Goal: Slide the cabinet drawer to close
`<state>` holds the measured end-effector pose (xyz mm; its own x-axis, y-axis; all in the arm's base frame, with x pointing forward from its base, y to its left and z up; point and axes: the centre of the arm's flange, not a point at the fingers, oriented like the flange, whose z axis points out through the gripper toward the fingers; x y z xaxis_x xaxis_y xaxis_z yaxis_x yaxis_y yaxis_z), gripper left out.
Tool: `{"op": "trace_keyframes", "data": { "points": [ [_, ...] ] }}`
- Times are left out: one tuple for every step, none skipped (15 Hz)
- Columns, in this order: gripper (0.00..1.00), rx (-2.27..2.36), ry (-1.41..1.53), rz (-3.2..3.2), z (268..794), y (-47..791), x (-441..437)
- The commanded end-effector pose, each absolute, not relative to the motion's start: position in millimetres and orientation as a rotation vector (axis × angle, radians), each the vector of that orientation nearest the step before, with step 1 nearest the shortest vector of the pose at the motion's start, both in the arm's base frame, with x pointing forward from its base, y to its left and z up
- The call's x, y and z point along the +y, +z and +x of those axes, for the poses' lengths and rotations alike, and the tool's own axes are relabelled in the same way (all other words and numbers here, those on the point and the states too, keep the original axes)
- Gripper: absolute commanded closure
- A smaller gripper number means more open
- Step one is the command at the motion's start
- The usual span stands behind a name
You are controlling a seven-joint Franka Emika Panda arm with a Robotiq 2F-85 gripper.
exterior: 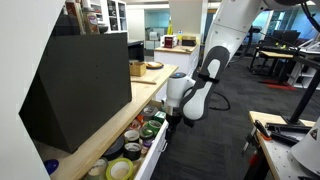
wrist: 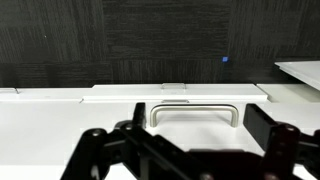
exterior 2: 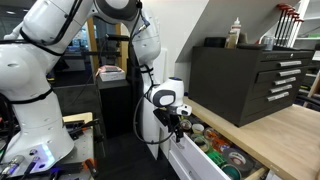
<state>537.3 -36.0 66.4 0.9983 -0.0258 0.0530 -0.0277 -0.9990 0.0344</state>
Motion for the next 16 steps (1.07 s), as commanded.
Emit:
{"op": "trace_keyframes", "data": {
  "points": [
    [0.00, -0.024, 0.136, 3.099, 549.0, 52.4, -36.2],
    [0.00, -0.023, 0.143, 3.097, 550.5, 49.6, -36.4],
    [0.00, -0.024, 0.149, 3.096, 551.6, 47.2, -36.6],
    [0.00, -0.023, 0.156, 3.095, 551.7, 44.6, -36.8],
    [0.00, -0.022, 0.164, 3.093, 552.0, 42.4, -37.5],
    [0.00, -0.021, 0.164, 3.092, 552.4, 39.0, -38.4],
    [0.00, -0.024, 0.164, 3.092, 553.7, 37.0, -39.2],
    [0.00, -0.026, 0.167, 3.091, 555.3, 34.8, -40.0],
    [0.00, -0.027, 0.168, 3.091, 557.8, 32.8, -40.7],
    [0.00, -0.024, 0.173, 3.088, 561.1, 31.3, -41.4],
    [0.00, -0.023, 0.178, 3.086, 564.8, 29.6, -42.1],
    [0.00, -0.023, 0.183, 3.083, 568.5, 28.2, -42.9],
    [0.00, -0.020, 0.194, 3.079, 572.8, 27.9, -43.8],
    [0.00, -0.018, 0.205, 3.075, 577.0, 27.9, -44.7],
    [0.00, -0.015, 0.215, 3.068, 581.1, 27.7, -46.2],
    [0.00, -0.007, 0.216, 3.064, 583.3, 26.7, -47.6]
  ]
}}
